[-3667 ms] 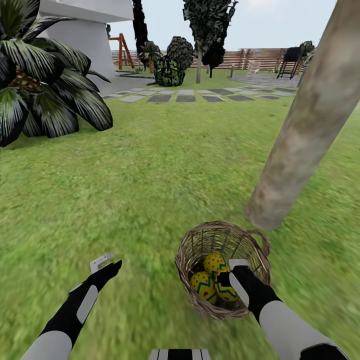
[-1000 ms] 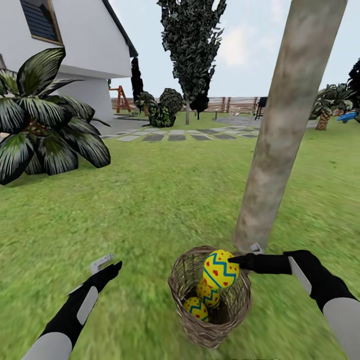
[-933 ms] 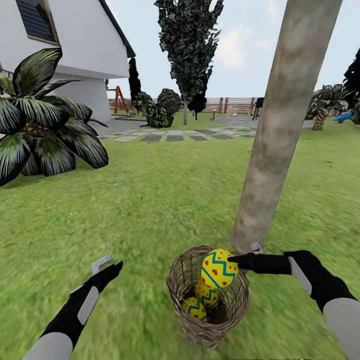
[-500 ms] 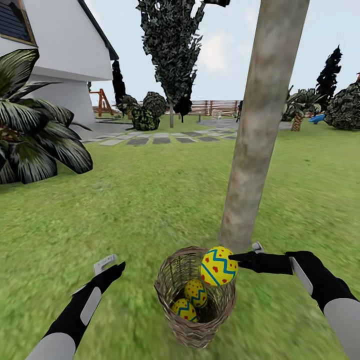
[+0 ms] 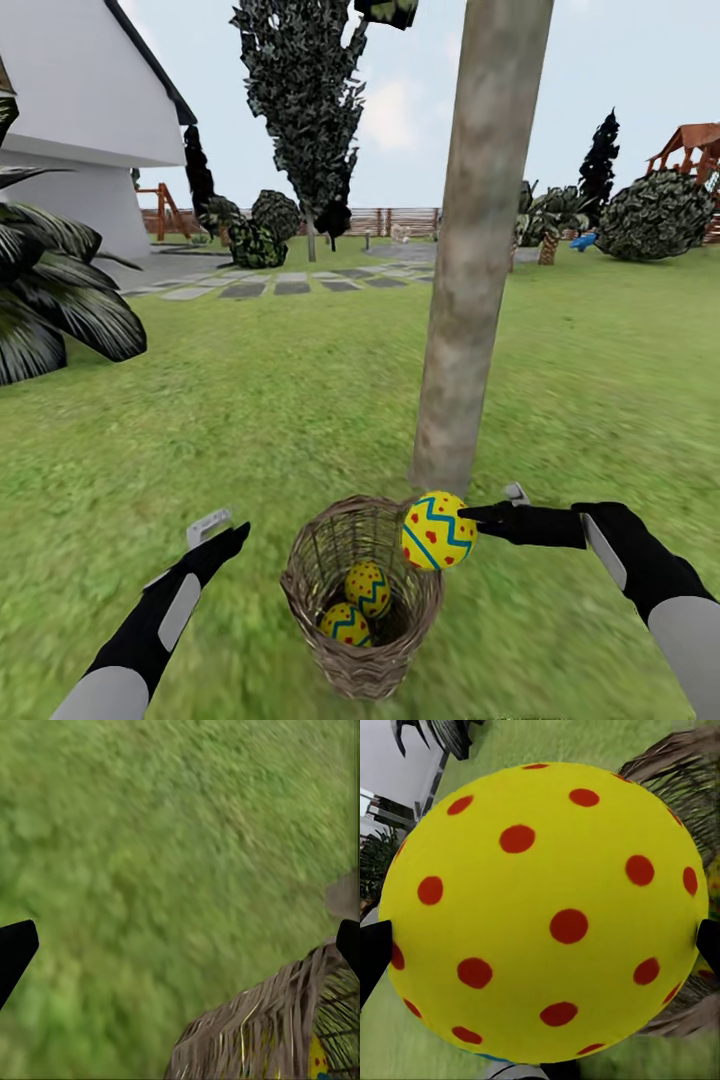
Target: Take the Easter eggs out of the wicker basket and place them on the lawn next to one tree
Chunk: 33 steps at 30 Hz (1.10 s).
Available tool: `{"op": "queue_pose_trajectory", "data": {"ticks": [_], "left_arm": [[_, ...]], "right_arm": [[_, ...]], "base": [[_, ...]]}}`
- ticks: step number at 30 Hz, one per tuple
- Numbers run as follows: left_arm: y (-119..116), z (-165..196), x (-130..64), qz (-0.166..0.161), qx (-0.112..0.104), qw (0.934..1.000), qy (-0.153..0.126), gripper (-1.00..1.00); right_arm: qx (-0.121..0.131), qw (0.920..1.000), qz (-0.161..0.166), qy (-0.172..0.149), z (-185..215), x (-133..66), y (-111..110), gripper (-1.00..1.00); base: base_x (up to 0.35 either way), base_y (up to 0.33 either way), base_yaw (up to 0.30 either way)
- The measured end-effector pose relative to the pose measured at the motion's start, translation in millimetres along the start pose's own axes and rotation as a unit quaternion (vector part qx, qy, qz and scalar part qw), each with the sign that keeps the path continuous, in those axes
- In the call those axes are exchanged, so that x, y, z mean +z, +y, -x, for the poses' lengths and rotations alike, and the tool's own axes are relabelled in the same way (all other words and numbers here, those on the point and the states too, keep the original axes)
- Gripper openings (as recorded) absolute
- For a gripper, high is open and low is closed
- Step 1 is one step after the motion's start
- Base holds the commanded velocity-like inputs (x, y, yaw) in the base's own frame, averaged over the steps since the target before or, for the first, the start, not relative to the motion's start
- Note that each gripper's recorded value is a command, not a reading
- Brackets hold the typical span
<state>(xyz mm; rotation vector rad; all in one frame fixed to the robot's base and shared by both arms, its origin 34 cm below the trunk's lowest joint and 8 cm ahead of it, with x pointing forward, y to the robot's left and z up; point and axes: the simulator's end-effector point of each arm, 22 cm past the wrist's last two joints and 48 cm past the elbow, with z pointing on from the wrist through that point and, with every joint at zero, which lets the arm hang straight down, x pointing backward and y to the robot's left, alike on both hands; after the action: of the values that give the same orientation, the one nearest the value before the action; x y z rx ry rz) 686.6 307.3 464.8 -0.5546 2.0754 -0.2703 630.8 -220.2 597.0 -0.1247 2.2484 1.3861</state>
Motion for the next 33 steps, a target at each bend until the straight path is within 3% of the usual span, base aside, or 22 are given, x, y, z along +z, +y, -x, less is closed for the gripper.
{"op": "queue_pose_trajectory", "data": {"ticks": [6, 10, 11, 13, 15, 17, 21, 24, 33], "left_arm": [[-5.7, 15.8, -2.9, -0.006, 0.000, 0.9999, -0.015, 1.00], [-15.5, 53.2, -9.9, -0.018, -0.006, 0.9987, -0.047, 1.00], [-18.6, 62.8, -13.3, -0.025, -0.020, 0.9984, -0.047, 1.00], [0.7, 87.6, -24.9, -0.034, -0.093, 0.9946, -0.032, 1.00], [14.3, 96.3, -32.4, -0.046, -0.154, 0.9867, -0.024, 1.00], [16.8, 98.3, -35.4, -0.051, -0.169, 0.9840, -0.024, 1.00], [7.1, 115.9, -43.8, -0.068, -0.168, 0.9829, -0.035, 1.00], [-9.1, 118.8, -50.0, -0.092, -0.164, 0.9820, -0.021, 1.00], [-16.3, 121.3, -53.8, -0.102, -0.163, 0.9812, -0.021, 1.00]], "right_arm": [[0.003, 0.9996, 0.005, -0.029, 15.2, -11.7, 3.1, -1.00], [0.001, 0.9995, 0.006, -0.031, 16.3, -12.6, 5.6, -1.00], [0.001, 0.9995, 0.007, -0.031, 16.4, -12.6, 6.5, -1.00], [-0.001, 0.9994, 0.014, -0.031, 16.9, -12.5, 10.8, -1.00], [-0.002, 0.9989, 0.034, -0.031, 16.7, -11.2, 21.1, -1.00], [-0.003, 0.9987, 0.041, -0.031, 17.1, -11.7, 25.5, -1.00], [-0.005, 0.9982, 0.050, -0.032, 17.8, -11.5, 31.3, -1.00], [-0.006, 0.9982, 0.051, -0.032, 17.6, -10.6, 33.4, -1.00], [-0.011, 0.9979, 0.053, -0.035, 19.6, -13.0, 38.6, -1.00]], "base": [[0.000, 0.000, -0.216], [0.000, 0.000, -0.216], [0.000, 0.000, -0.216], [0.000, 0.000, -0.216], [0.000, 0.000, -0.216], [0.000, 0.000, -0.216], [0.000, 0.000, -0.216], [0.000, 0.000, -0.216], [0.000, -0.133, -0.216]]}}
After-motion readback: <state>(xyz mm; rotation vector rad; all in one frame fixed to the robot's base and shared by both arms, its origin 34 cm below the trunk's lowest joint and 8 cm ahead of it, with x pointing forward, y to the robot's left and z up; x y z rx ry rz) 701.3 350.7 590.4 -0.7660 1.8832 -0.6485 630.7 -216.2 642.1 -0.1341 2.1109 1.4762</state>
